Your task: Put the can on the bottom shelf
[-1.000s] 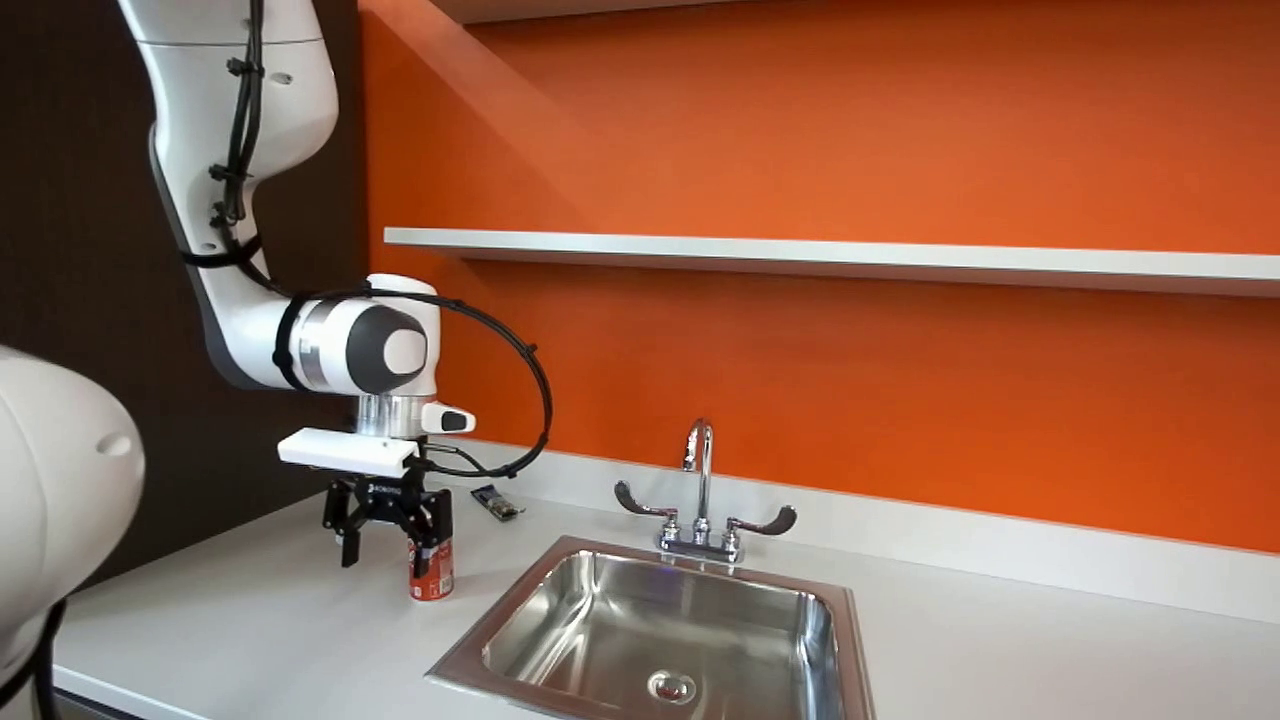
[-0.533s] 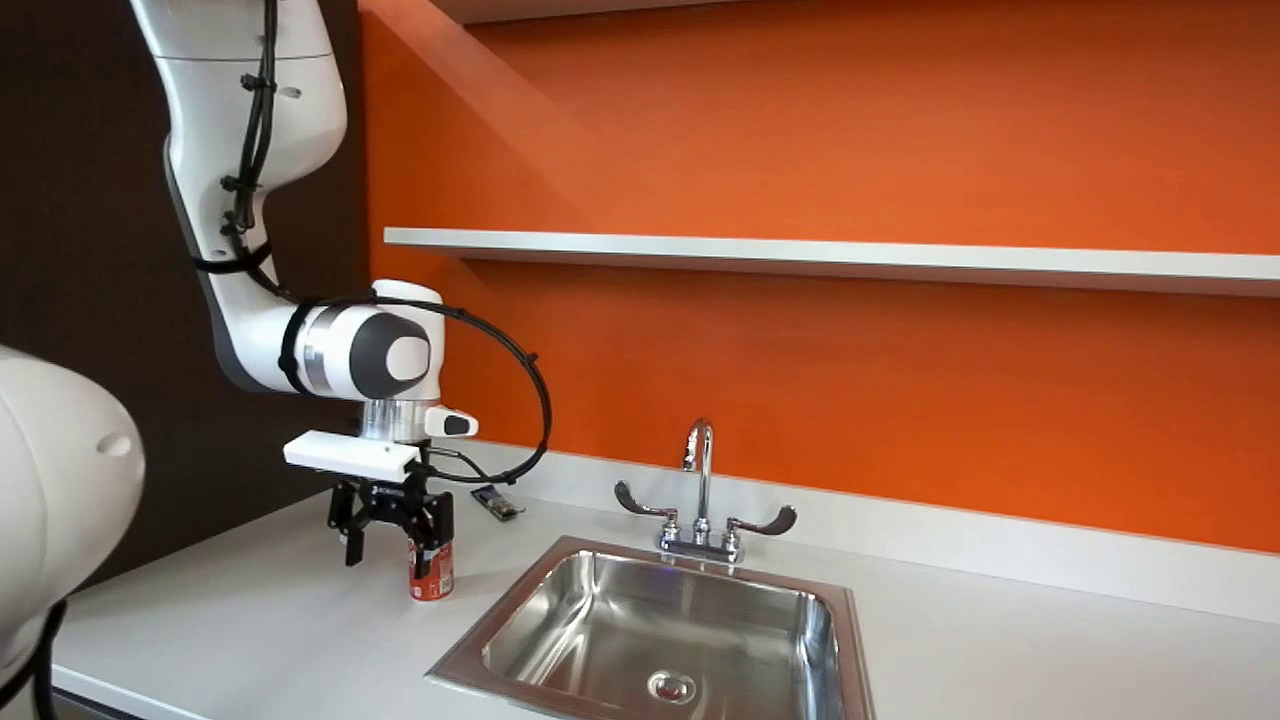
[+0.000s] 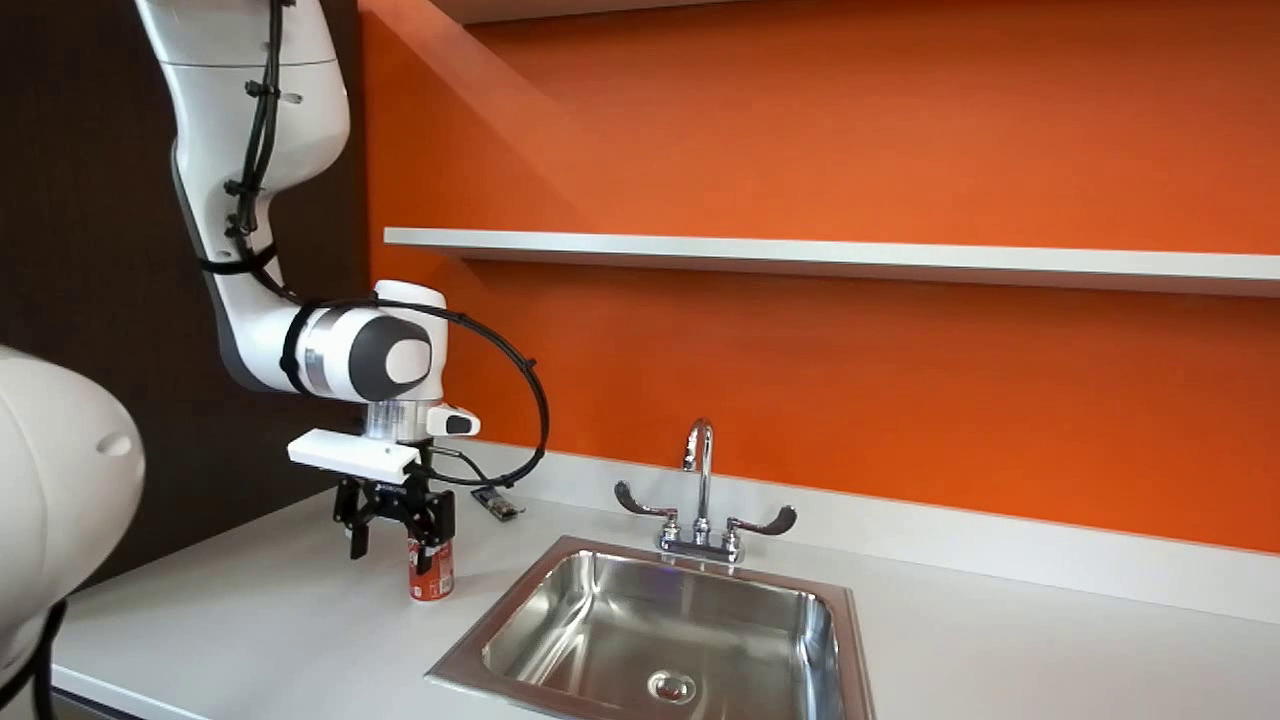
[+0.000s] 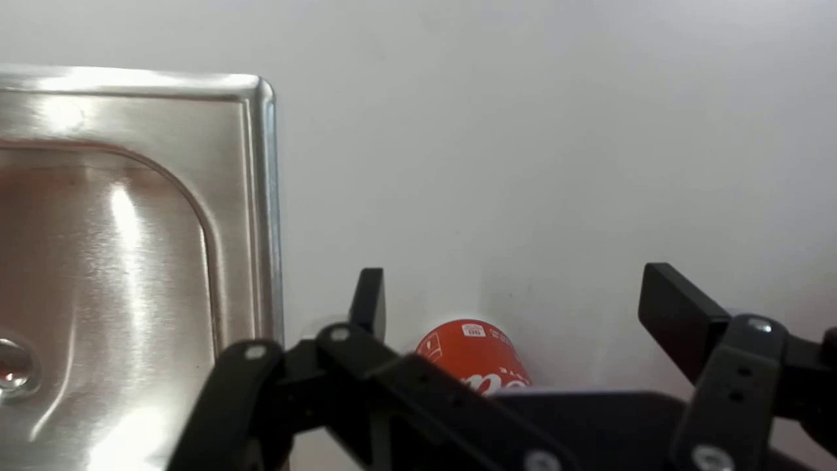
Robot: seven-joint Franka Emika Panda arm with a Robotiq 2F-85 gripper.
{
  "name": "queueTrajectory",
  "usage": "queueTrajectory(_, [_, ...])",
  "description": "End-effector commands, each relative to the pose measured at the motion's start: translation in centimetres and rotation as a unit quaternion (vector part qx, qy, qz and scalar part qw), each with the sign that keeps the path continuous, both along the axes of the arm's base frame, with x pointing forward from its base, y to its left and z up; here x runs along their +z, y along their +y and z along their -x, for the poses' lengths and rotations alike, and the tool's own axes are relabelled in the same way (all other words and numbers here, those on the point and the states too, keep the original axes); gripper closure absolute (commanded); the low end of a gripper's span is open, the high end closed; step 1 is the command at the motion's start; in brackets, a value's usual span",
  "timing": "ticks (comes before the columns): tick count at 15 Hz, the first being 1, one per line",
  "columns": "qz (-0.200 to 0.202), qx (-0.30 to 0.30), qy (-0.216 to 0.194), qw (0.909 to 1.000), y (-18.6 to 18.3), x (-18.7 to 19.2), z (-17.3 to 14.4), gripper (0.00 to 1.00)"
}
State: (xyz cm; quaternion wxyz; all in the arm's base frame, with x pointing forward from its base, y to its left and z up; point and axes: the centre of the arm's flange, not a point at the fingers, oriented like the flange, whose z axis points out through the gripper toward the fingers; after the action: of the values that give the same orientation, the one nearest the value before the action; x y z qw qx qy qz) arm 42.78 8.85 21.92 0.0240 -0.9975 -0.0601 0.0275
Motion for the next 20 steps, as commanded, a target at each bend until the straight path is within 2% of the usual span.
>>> queueTrajectory(1, [-0.013, -0.014, -0.031, 0.9993, 0.2, -0.3, -0.5, 0.0])
queueTrajectory(8, [-0.018, -0.027, -0.085, 0.9958, 0.0, -0.9, -1.0, 0.0])
queueTrajectory(15, [-0.027, -0.056, -0.144, 0.9876, -0.2, -1.2, -0.6, 0.0])
queueTrajectory(20, [-0.026, -0.069, -0.17, 0.9828, -0.1, -1.3, -0.5, 0.0])
